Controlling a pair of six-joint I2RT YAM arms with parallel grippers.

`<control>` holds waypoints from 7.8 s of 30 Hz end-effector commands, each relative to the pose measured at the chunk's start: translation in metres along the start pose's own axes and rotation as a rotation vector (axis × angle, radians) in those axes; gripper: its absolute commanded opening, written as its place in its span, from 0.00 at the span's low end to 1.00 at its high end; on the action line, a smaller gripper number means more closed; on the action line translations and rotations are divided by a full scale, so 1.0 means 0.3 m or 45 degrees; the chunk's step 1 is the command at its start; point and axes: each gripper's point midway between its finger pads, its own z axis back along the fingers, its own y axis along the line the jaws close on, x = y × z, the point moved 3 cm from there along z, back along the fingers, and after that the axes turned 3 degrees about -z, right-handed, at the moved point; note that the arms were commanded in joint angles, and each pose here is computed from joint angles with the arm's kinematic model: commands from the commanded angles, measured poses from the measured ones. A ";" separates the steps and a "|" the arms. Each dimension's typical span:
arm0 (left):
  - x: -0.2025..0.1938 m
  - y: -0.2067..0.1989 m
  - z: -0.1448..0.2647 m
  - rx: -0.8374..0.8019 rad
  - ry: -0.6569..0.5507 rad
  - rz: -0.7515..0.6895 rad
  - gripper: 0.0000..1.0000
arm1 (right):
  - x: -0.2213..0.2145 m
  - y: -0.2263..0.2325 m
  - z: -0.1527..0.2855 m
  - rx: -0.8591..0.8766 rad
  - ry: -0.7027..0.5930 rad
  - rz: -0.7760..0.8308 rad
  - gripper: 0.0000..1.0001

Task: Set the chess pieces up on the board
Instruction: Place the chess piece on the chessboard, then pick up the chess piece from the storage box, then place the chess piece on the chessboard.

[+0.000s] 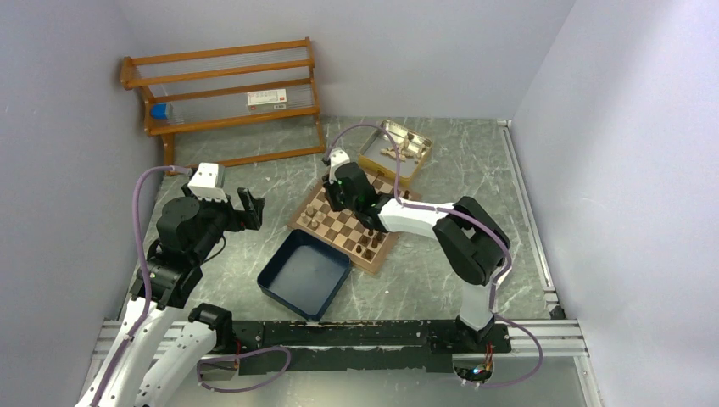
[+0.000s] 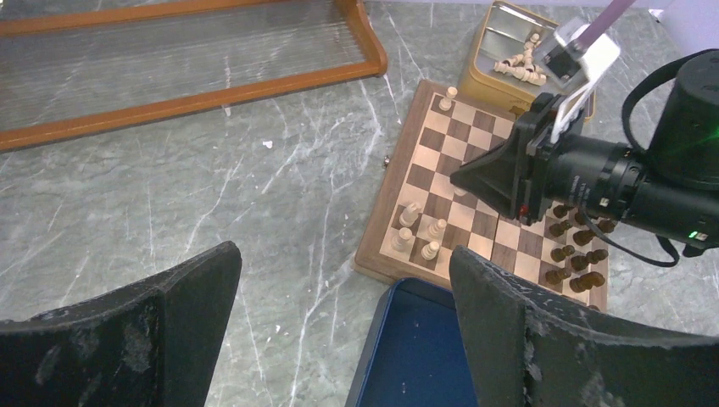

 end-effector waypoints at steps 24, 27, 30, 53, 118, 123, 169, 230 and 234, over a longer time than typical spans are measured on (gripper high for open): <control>0.014 0.000 0.004 -0.005 -0.028 0.006 0.97 | -0.120 0.042 -0.070 -0.016 0.052 0.097 0.14; 0.013 0.000 0.004 -0.005 -0.026 0.006 0.97 | -0.123 0.043 -0.073 -0.016 0.056 0.098 0.14; 0.014 0.000 0.004 -0.005 -0.027 0.006 0.97 | -0.130 0.041 -0.077 -0.023 0.061 0.100 0.15; 0.014 0.000 0.002 -0.005 -0.028 0.006 0.97 | -0.143 0.041 -0.098 -0.031 0.097 0.110 0.19; 0.019 -0.004 0.010 -0.016 -0.040 0.006 0.97 | 0.187 -0.059 -0.019 -0.217 -0.066 0.090 0.35; 0.018 -0.008 0.011 -0.026 -0.043 0.007 0.97 | 0.261 -0.238 0.008 -0.346 -0.114 0.019 0.35; 0.022 -0.010 0.017 -0.033 -0.050 0.006 0.97 | 0.121 -1.096 -0.222 -0.965 -0.074 -0.312 0.30; 0.016 -0.005 0.009 -0.018 -0.035 0.008 0.97 | 0.288 -0.870 -0.014 -0.780 -0.128 -0.189 0.10; 0.015 -0.005 0.009 -0.018 -0.035 0.007 0.97 | 0.311 -0.774 0.027 -0.741 -0.150 -0.150 0.10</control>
